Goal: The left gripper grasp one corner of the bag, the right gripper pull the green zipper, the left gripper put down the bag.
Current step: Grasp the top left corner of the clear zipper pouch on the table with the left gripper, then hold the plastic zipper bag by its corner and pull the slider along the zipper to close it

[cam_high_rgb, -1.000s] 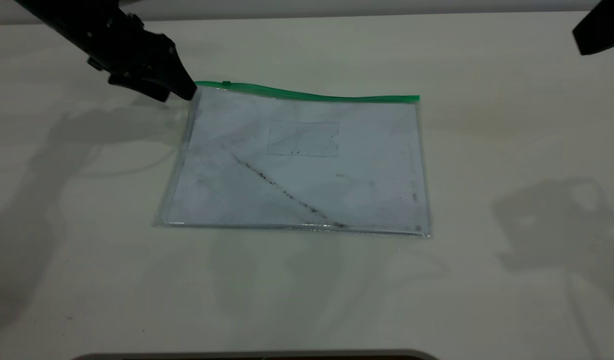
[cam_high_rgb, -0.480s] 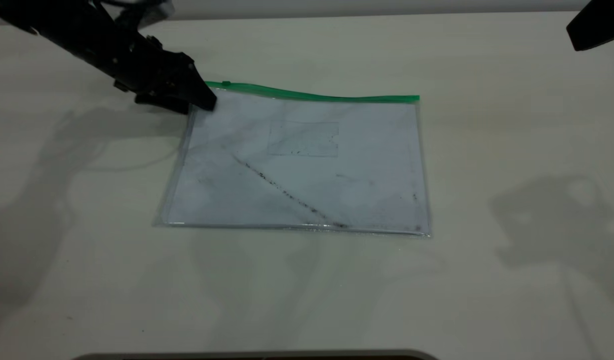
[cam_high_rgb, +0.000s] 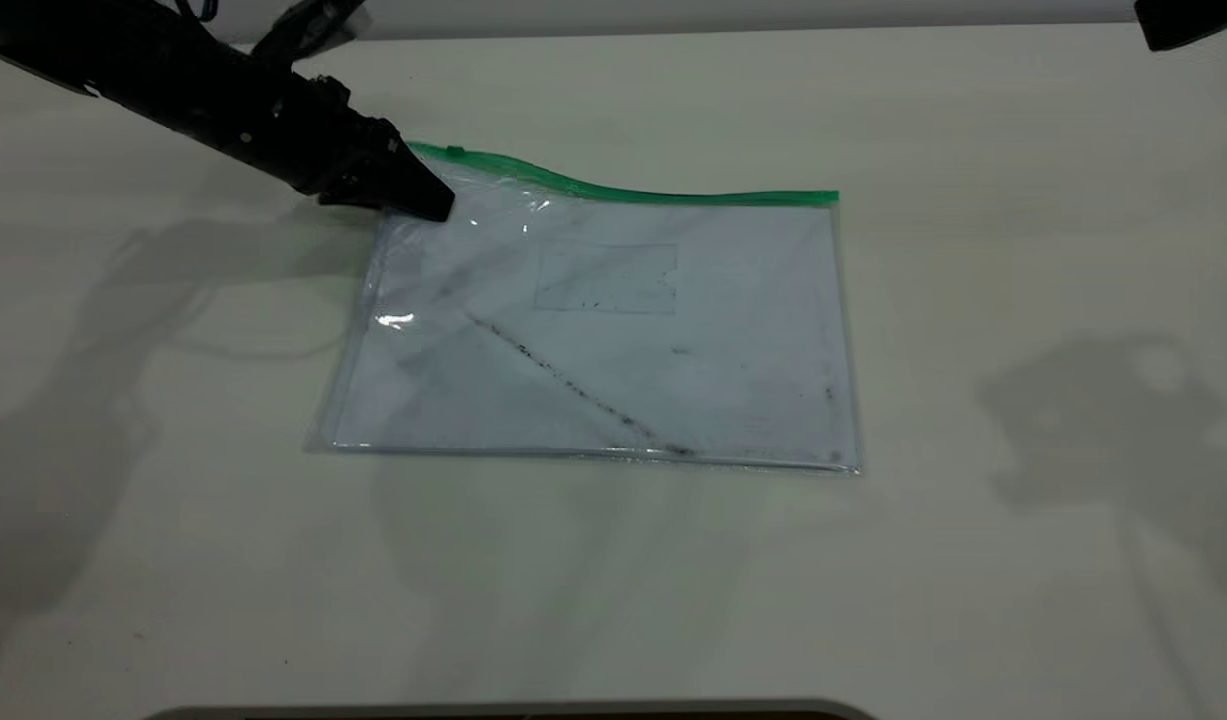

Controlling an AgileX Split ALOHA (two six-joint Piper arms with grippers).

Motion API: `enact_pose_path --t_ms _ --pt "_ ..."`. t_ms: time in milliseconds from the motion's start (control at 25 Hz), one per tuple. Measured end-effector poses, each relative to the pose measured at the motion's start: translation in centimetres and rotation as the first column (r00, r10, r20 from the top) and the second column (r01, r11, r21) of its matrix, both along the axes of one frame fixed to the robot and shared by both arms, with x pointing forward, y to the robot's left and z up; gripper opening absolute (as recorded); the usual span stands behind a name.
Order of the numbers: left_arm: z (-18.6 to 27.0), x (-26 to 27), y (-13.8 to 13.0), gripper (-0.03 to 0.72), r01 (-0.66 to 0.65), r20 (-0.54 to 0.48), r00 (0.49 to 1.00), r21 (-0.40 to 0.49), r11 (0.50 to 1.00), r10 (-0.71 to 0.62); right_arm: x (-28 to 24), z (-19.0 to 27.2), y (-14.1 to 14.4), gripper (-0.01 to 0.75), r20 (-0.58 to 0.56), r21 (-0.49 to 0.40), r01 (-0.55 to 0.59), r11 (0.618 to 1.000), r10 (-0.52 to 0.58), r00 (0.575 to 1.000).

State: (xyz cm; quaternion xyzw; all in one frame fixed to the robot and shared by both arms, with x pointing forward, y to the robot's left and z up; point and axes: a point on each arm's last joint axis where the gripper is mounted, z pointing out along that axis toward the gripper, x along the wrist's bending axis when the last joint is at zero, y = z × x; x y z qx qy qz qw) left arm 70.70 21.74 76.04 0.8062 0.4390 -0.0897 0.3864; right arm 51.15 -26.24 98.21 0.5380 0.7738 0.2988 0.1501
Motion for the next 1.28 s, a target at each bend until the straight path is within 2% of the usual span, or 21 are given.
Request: enact_pose_path --t_ms 40,80,200,360,440,520,640,760,920,1120,1280 --pt "0.3 0.1 -0.1 0.086 0.035 0.035 0.999 -0.01 0.999 -0.035 0.2 -0.1 0.0 0.526 0.0 -0.003 -0.001 1.0 0.001 1.0" --pt "0.7 0.3 -0.3 0.06 0.082 0.072 0.994 -0.022 0.996 -0.081 0.4 -0.3 0.0 0.513 -0.004 -0.007 -0.004 1.0 0.004 1.0" --pt "2.6 0.9 -0.9 0.054 0.244 0.194 0.954 -0.059 0.968 -0.229 1.4 -1.1 0.0 0.493 -0.02 -0.024 -0.03 0.999 0.029 0.999" --pt "6.1 1.9 -1.5 0.054 0.464 0.337 0.845 -0.077 0.882 -0.415 3.9 -2.1 0.7 0.49 -0.022 -0.058 -0.103 0.993 0.102 0.995" --pt "7.7 2.5 -1.6 0.054 0.523 0.377 0.798 -0.047 0.851 -0.47 5.3 -2.5 1.6 0.489 -0.011 -0.074 -0.155 0.985 0.154 0.988" --pt "9.2 3.3 -1.4 0.054 0.557 0.41 0.752 0.021 0.83 -0.515 6.7 -2.8 3.0 0.489 0.006 -0.082 -0.211 0.974 0.213 0.977" --pt "10.1 3.9 -1.0 0.054 0.595 0.405 0.693 0.144 0.79 -0.596 8.6 -3.3 5.5 0.489 0.036 -0.095 -0.299 0.95 0.303 0.952" --pt "10.0 3.8 -1.1 0.054 0.629 0.366 0.653 0.226 0.744 -0.663 10.1 -3.6 8.3 0.489 0.074 -0.113 -0.385 0.916 0.395 0.916" --pt "9.7 3.3 -2.9 0.054 0.683 0.333 0.585 0.289 0.671 -0.739 11.4 -4.5 11.9 0.488 0.109 -0.129 -0.478 0.869 0.492 0.864" --pt "9.5 2.5 -5.5 0.054 0.743 0.349 0.482 0.324 0.586 -0.804 12.2 -5.6 15.0 0.488 0.137 -0.135 -0.547 0.826 0.563 0.815" --pt "9.5 2.3 -6.5 0.054 0.765 0.383 0.42 0.339 0.548 -0.823 12.4 -5.7 16.1 0.488 0.168 -0.12 -0.562 0.819 0.574 0.801"
